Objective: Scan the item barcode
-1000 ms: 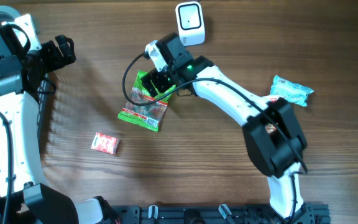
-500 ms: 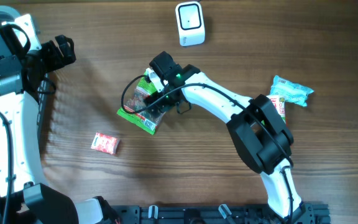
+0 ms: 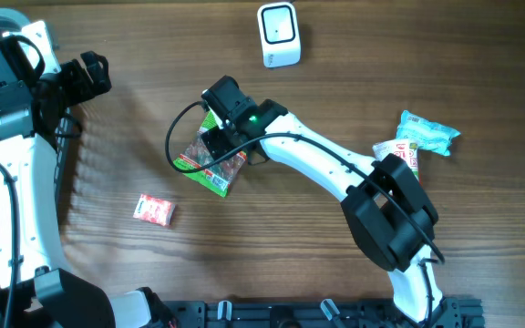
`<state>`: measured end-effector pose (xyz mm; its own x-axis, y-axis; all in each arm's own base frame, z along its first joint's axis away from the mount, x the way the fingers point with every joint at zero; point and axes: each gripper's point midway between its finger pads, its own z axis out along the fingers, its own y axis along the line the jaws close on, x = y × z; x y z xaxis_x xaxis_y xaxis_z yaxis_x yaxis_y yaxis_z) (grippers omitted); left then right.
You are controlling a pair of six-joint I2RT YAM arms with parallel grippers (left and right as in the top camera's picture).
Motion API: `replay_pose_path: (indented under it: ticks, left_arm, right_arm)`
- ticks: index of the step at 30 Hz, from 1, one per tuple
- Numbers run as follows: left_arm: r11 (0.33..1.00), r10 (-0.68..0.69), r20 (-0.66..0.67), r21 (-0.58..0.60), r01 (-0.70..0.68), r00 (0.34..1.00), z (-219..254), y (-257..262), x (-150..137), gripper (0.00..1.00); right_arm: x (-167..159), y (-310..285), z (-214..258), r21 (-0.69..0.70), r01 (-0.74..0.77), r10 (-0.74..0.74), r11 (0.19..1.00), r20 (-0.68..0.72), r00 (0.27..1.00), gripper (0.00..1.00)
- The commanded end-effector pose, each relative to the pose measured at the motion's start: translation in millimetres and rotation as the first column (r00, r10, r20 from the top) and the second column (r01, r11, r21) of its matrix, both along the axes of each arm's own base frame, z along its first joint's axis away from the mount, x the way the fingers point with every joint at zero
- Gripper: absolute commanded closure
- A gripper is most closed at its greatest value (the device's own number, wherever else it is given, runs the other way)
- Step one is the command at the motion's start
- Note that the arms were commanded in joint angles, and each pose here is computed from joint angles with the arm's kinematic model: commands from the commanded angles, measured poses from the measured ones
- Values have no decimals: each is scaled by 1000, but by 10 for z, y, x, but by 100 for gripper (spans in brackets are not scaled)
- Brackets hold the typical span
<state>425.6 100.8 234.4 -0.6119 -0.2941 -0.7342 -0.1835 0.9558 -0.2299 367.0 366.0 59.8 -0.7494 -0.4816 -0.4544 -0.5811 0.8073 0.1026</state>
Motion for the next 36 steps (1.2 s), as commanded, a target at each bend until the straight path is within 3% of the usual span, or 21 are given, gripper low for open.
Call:
replay_pose_path:
  ticks: [1,5,11,16,21,26,31,33,36]
  left_arm:
    - [1000,-7,16,1,7,1000,58,7,18,0]
    - [1000,-7,16,1,7,1000,58,7,18,0]
    - [1000,-7,16,1,7,1000,58,7,18,0]
    - [1000,-7,16,1,7,1000,58,7,18,0]
    - [1000,-7,16,1,7,1000,58,7,18,0]
    - [1000,-7,16,1,7,1000,58,7,18,0]
    - [1000,-7,16,1,7,1000,58,7,18,0]
    - [1000,-7,16,1,7,1000,58,7,18,0]
    - [1000,-7,16,1,7,1000,58,7,18,0]
  right_arm:
    - [-6,-35,18,-16,37,-37,999,33,999,22]
    - [-87,-102,-210,-47,38,-36,998,35,999,16]
    - [-225,-31,-482,-7,5,-5,1000,48,999,15]
    - [-120,6,-481,-20,33,-30,999,123,992,15]
    - [-177,-47,-581,-28,85,-82,996,76,994,15]
    - [-461,-430,-777,-176,188,-200,966,-51,979,16]
    - [-599,-489,-401,-153,260,-278,954,-111,954,22]
    - [-499,-461,-184,-105,281,-288,954,-55,956,17]
    - [-491,-540,-267,-124,342,-350,932,-47,936,12]
